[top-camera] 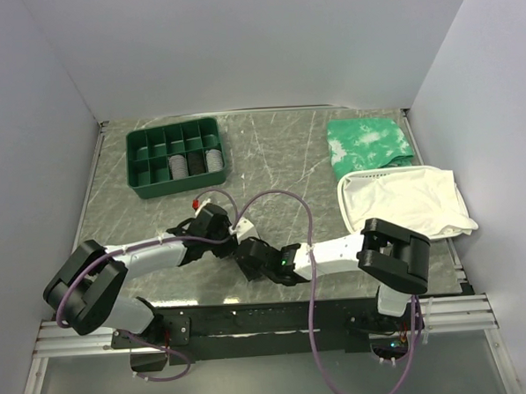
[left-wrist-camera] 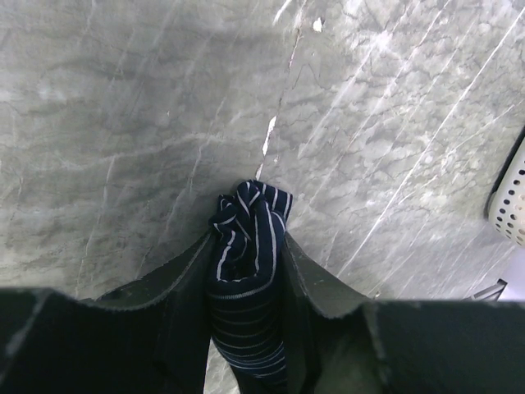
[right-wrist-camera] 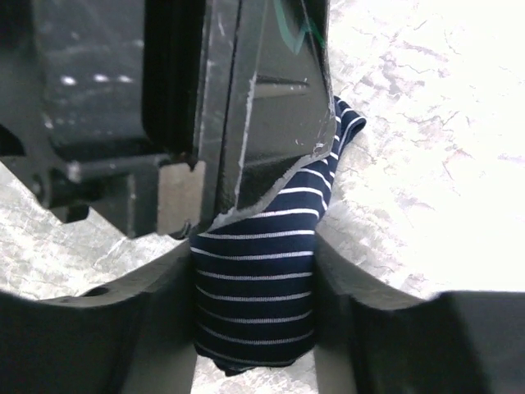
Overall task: Roll the underwear
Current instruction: Roll the underwear to the center of the board, then pick up the underwear from the center of the board.
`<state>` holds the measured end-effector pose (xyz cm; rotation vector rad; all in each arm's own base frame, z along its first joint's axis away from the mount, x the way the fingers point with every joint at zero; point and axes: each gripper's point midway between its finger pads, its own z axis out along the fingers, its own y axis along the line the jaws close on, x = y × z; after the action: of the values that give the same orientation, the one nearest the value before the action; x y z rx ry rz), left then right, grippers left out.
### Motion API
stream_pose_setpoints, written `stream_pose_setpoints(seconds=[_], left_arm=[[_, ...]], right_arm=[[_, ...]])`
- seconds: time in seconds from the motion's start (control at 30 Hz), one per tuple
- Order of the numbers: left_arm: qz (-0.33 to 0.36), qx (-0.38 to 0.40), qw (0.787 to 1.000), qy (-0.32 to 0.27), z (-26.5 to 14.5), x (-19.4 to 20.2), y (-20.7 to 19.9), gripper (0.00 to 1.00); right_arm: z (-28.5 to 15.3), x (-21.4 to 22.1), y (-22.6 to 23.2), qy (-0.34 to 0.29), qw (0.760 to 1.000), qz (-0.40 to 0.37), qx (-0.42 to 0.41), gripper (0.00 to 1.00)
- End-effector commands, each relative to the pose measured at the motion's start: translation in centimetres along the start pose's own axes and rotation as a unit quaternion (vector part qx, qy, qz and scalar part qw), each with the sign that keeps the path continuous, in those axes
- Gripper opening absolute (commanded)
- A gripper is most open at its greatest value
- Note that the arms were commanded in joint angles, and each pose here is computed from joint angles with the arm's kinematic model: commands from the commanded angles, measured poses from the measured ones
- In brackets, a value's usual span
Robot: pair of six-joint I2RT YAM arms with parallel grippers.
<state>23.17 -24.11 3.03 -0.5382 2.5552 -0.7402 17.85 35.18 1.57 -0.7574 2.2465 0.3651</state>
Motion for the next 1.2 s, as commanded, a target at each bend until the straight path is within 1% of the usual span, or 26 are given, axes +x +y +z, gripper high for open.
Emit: stream_pose_setpoints(seconds=[0.0, 0.03, 0.07, 0.1, 0.13, 0.17, 0.23, 0.27, 0.4, 0.43, 0.47, 0.5, 0.53, 0.57, 0.63, 0.67, 0.73, 0.77, 0.8, 0.87, 0.93, 0.97, 1.0, 1.03, 1.07, 1.17], left_arm=[[0.011, -0.007, 1.000, -0.008, -0.1, -0.5, 0.5, 0.38], [0.010, -0.007, 1.000, -0.009, -0.1, -0.6, 0.5, 0.38], [0.010, -0.007, 1.000, -0.010, -0.2, -0.7, 0.5, 0.39], [0.007, -0.009, 1.000, -0.011, -0.2, -0.9, 0.6, 0.41], [0.005, -0.008, 1.000, -0.014, -0.3, -1.2, 0.5, 0.43], [0.004, -0.009, 1.000, -0.018, -0.4, -1.5, 0.5, 0.51], [0.002, -0.020, 0.999, -0.031, -0.7, -2.5, 0.7, 0.61], [0.003, -0.028, 0.999, -0.037, -0.9, -2.9, 0.9, 0.70], [-0.004, -0.047, 0.996, -0.076, -2.3, -5.9, 1.5, 0.78], [-0.007, -0.036, 0.995, -0.091, -3.1, -7.0, 0.7, 0.84], [-0.005, -0.034, 0.994, -0.103, -3.6, -7.9, 0.5, 0.87], [-0.012, -0.025, 0.992, -0.125, -4.7, -9.6, -0.2, 0.88], [-0.013, -0.030, 0.991, -0.132, -5.2, -10.2, 0.0, 0.90], [-0.017, -0.042, 0.987, -0.154, -5.8, -11.7, 0.5, 0.91], [-0.020, -0.042, 0.983, -0.180, -7.2, -13.9, 0.1, 0.96], [-0.025, -0.053, 0.979, -0.197, -7.8, -15.6, 1.0, 0.97], [-0.031, -0.057, 0.974, -0.217, -8.7, -17.9, 1.2, 0.97], [-0.038, -0.069, 0.970, -0.231, -9.3, -19.7, 2.3, 0.97], [-0.040, -0.066, 0.968, -0.237, -9.7, -21.0, 2.1, 0.97], [-0.051, -0.080, 0.961, -0.260, -10.6, -23.8, 3.6, 0.98], [-0.058, -0.074, 0.960, -0.263, -10.7, -25.9, 3.7, 0.98], [-0.069, -0.079, 0.956, -0.274, -11.2, -27.4, 4.8, 0.98], [-0.071, -0.070, 0.954, -0.283, -11.3, -28.9, 4.6, 0.98], [-0.068, -0.052, 0.957, -0.276, -11.1, -29.4, 3.9, 0.98], [-0.082, -0.060, 0.951, -0.293, -11.8, -31.1, 5.2, 0.98], [-0.073, -0.042, 0.948, -0.306, -11.8, -34.0, 4.8, 0.98]], right_arm=[[0.5, 2.8, -0.7, 0.044, 0.999, -0.006, 0.020, 0.38], [0.4, 3.2, -0.8, 0.053, 0.998, -0.010, 0.022, 0.31], [0.5, 3.1, -0.8, 0.053, 0.998, -0.010, 0.022, 0.21], [0.4, 3.3, -0.8, 0.057, 0.998, -0.010, 0.023, 0.17], [0.4, 3.3, -0.8, 0.058, 0.998, -0.009, 0.024, 0.12], [0.3, 3.4, -0.7, 0.059, 0.998, -0.009, 0.019, 0.01], [-0.1, 3.3, -0.8, 0.056, 0.998, 0.001, 0.018, 0.00], [-0.3, 3.3, -0.9, 0.055, 0.998, 0.008, 0.019, 0.00], [-1.9, 2.4, -1.2, 0.040, 0.999, 0.026, 0.016, 0.00], [-2.2, 2.0, -1.3, 0.035, 0.999, 0.033, 0.017, 0.00], [-2.5, 1.6, -1.3, 0.030, 0.999, 0.036, 0.016, 0.00], [-3.2, 0.6, -1.4, 0.018, 0.999, 0.042, 0.014, 0.00], [-3.7, 0.0, -1.4, 0.011, 0.999, 0.045, 0.014, 0.00], [-4.0, -0.6, -1.7, 0.005, 0.999, 0.050, 0.015, 0.00], [-5.3, -2.7, -1.7, -0.018, 0.998, 0.056, 0.005, 0.00], [-5.6, -3.5, -2.1, -0.024, 0.998, 0.060, 0.008, 0.00], [-6.7, -5.4, -2.3, -0.043, 0.997, 0.063, 0.003, 0.00], [-6.9, -6.0, -2.5, -0.048, 0.997, 0.065, 0.003, 0.00], [-7.3, -7.1, -3.1, -0.058, 0.996, 0.072, 0.005, 0.00], [-7.6, -7.9, -3.5, -0.064, 0.995, 0.073, 0.004, 0.00], [-7.9, -9.0, -4.3, -0.076, 0.994, 0.083, 0.001, 0.00], [-7.9, -9.4, -4.6, -0.081, 0.993, 0.087, 0.002, 0.00], [-8.0, -10.1, -5.1, -0.088, 0.992, 0.094, 0.003, 0.00], [-8.1, -10.4, -5.3, -0.091, 0.991, 0.097, 0.003, 0.00], [-8.1, -10.7, -5.2, -0.092, 0.991, 0.101, -0.006, 0.00], [-8.4, -11.9, -5.5, -0.103, 0.988, 0.111, -0.017, 0.00]])
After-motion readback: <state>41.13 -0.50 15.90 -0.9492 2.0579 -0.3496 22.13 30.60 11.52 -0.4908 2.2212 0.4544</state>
